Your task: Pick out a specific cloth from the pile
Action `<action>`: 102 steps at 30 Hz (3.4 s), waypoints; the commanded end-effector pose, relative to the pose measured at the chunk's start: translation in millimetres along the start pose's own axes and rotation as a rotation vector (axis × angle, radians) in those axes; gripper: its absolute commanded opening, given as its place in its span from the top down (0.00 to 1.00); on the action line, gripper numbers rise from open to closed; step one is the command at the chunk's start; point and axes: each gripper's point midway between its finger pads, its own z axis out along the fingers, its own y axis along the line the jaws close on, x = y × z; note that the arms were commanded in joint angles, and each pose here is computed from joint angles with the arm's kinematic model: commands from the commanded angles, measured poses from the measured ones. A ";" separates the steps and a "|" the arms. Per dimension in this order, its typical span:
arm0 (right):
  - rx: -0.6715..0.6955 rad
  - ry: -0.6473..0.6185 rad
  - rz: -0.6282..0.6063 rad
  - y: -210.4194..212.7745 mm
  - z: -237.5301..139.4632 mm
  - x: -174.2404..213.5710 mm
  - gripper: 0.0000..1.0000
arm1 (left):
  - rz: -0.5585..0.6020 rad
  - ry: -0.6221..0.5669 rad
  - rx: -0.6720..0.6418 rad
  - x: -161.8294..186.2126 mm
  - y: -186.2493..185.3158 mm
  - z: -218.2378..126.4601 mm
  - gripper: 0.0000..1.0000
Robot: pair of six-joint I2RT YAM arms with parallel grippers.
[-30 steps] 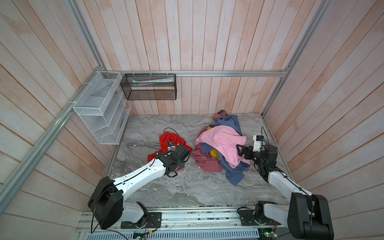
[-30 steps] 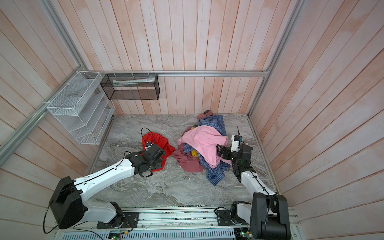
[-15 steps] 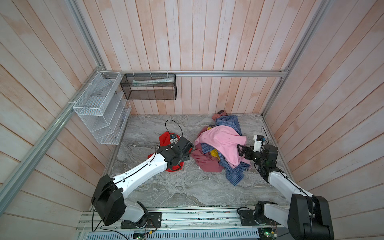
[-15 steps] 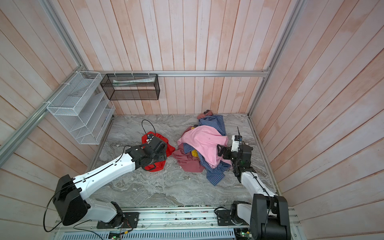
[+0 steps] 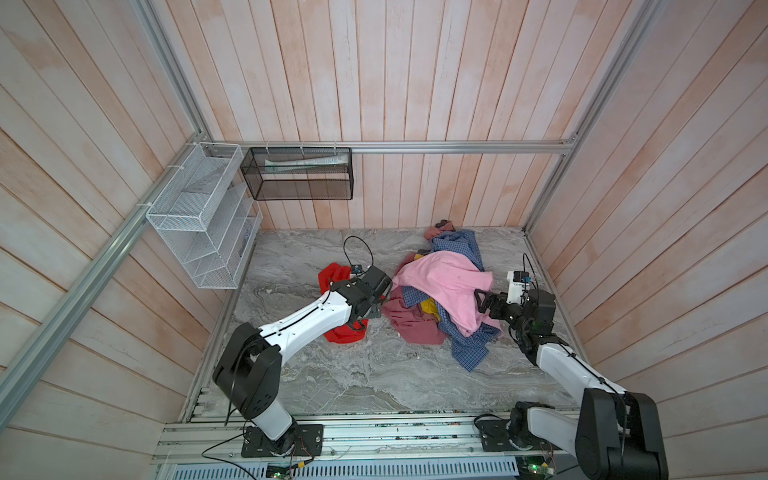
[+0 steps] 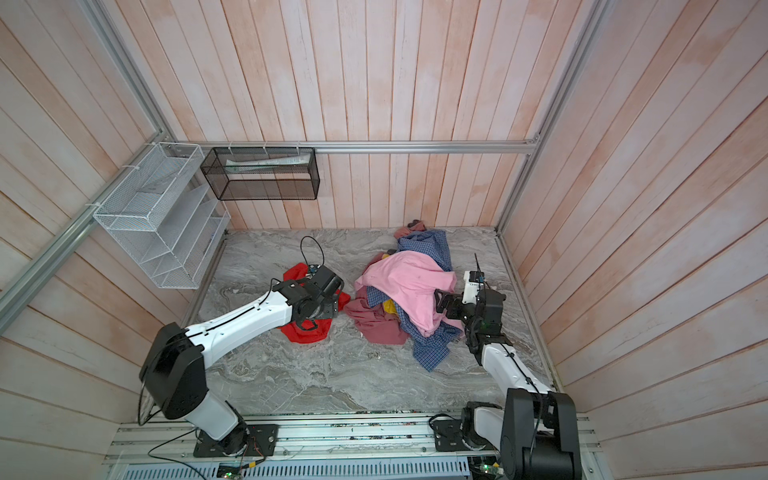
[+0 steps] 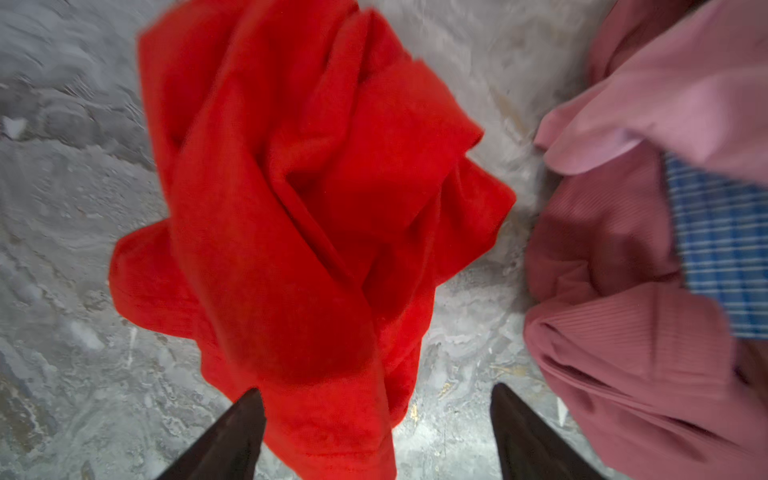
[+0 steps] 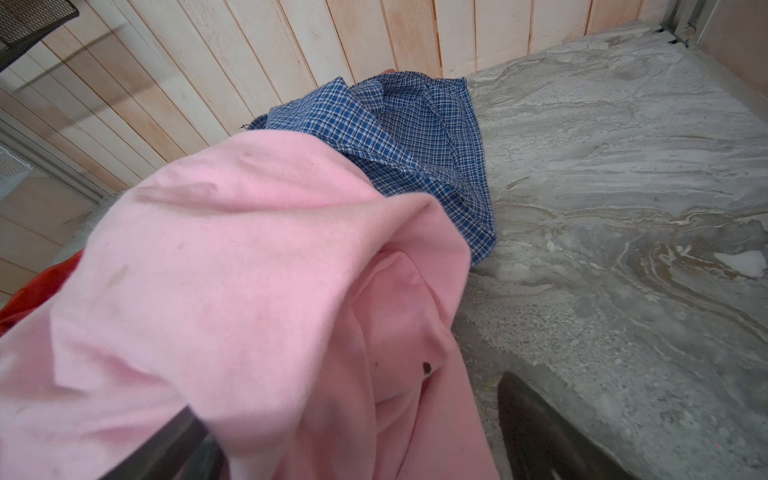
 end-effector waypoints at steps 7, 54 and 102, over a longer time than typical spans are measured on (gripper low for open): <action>0.032 -0.032 -0.030 -1.4 -3.7 -14.2 0.02 | 0.051 0.137 -0.058 32.1 -3.0 53.5 0.12; 0.080 -0.236 -0.099 3.1 -35.3 -62.0 0.02 | -0.241 -0.836 -0.043 -169.2 99.1 -198.4 1.00; 0.091 -0.222 -0.116 3.0 -39.2 -57.8 0.02 | -0.508 -0.103 -0.100 15.5 114.9 6.0 1.00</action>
